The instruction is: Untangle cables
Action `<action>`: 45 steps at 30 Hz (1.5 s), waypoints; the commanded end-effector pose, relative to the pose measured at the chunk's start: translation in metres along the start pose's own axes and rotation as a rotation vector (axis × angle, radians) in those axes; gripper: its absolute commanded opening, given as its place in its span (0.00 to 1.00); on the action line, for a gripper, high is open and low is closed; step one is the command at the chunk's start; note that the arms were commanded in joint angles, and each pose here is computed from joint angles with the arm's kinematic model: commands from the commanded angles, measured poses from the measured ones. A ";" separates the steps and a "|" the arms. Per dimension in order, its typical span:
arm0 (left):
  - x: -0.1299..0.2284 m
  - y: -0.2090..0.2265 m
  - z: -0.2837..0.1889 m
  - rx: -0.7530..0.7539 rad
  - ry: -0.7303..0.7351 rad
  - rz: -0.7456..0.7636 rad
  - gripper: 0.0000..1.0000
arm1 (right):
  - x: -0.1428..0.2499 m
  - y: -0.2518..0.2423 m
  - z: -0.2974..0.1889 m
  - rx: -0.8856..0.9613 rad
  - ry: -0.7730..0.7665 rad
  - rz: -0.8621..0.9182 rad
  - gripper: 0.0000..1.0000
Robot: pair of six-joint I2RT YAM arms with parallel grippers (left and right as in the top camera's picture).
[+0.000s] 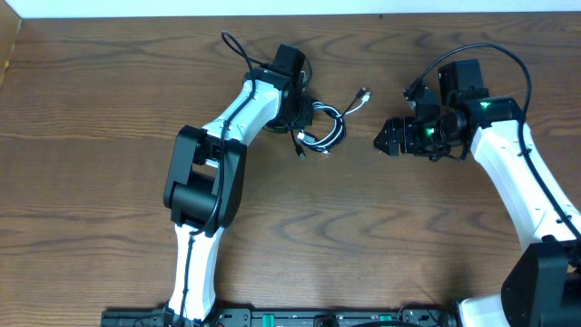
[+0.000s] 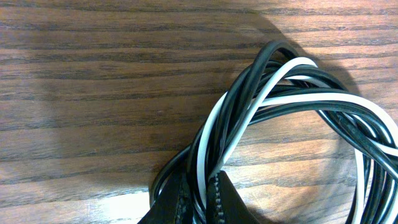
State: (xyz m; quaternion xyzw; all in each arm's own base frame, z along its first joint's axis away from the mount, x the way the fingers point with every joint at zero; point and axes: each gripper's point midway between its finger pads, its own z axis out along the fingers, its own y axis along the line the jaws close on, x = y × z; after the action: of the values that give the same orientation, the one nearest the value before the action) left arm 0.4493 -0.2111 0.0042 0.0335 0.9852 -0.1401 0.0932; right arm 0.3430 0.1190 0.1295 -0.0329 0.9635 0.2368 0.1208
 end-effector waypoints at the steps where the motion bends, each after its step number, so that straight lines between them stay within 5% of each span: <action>1: 0.018 0.002 -0.001 -0.012 0.047 -0.005 0.07 | -0.005 0.003 -0.002 0.001 -0.012 0.000 0.80; 12: 0.008 -0.077 -0.147 0.311 -0.117 0.074 0.07 | -0.016 0.013 -0.003 -0.051 -0.054 0.031 0.70; 27: 0.012 -0.085 -0.160 0.351 -0.112 0.034 0.07 | -0.033 0.043 0.013 -0.005 -0.144 0.220 0.24; 45: 0.026 -0.110 -0.156 0.368 -0.082 0.056 0.07 | -0.030 0.053 0.054 -0.039 -0.076 0.299 0.31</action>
State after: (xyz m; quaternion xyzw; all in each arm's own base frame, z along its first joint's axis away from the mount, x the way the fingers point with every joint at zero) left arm 0.3920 -0.2618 0.1740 0.0649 0.9404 -0.3050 0.1360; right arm 0.3746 0.1844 0.1131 0.1108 0.9503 0.2631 0.1244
